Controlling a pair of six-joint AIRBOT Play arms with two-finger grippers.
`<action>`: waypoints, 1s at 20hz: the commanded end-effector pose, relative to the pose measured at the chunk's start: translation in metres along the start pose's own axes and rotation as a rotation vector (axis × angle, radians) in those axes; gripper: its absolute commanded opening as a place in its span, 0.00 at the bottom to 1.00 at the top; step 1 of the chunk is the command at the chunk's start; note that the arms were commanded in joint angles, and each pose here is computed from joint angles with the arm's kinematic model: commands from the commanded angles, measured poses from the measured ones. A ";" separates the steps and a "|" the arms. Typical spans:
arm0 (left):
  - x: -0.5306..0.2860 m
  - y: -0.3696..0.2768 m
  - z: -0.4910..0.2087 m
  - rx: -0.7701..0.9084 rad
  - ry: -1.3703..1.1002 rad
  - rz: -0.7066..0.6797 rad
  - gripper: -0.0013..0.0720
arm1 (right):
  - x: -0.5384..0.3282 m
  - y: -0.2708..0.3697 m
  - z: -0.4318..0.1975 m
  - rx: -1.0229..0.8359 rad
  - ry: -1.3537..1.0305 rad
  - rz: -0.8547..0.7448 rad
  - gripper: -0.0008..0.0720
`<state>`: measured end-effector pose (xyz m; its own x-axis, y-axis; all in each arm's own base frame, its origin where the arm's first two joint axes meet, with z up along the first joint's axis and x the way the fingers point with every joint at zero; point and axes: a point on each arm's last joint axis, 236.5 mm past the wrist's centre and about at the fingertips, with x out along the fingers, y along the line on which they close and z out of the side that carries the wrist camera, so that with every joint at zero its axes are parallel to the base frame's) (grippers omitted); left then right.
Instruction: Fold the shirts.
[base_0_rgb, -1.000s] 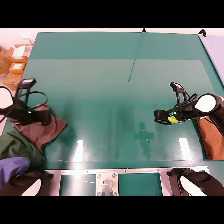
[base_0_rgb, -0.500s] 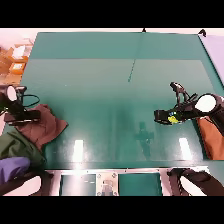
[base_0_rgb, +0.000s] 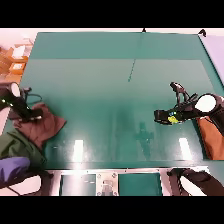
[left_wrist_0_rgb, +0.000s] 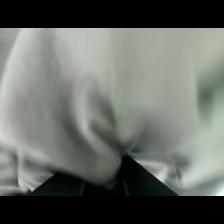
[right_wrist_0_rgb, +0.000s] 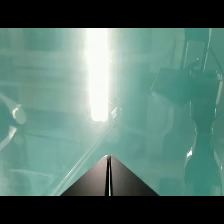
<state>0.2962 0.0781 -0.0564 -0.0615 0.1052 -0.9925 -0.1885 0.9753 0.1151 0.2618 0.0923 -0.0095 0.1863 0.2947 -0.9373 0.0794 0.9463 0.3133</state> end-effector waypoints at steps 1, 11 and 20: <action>-0.080 -0.031 0.027 0.017 -0.176 -0.095 0.06 | 0.000 0.000 0.000 0.000 -0.001 0.001 0.04; -0.245 -0.307 -0.005 0.451 -0.569 -0.651 0.06 | -0.001 0.000 -0.001 -0.005 0.003 0.000 0.04; -0.159 -0.354 0.015 0.492 -0.341 -0.654 0.91 | -0.023 0.009 0.023 -0.020 -0.066 0.013 0.61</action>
<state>0.3817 -0.3046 0.0653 0.2709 -0.5461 -0.7927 0.3786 0.8176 -0.4339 0.2738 0.0925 0.0086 0.2275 0.2973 -0.9273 0.0608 0.9461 0.3182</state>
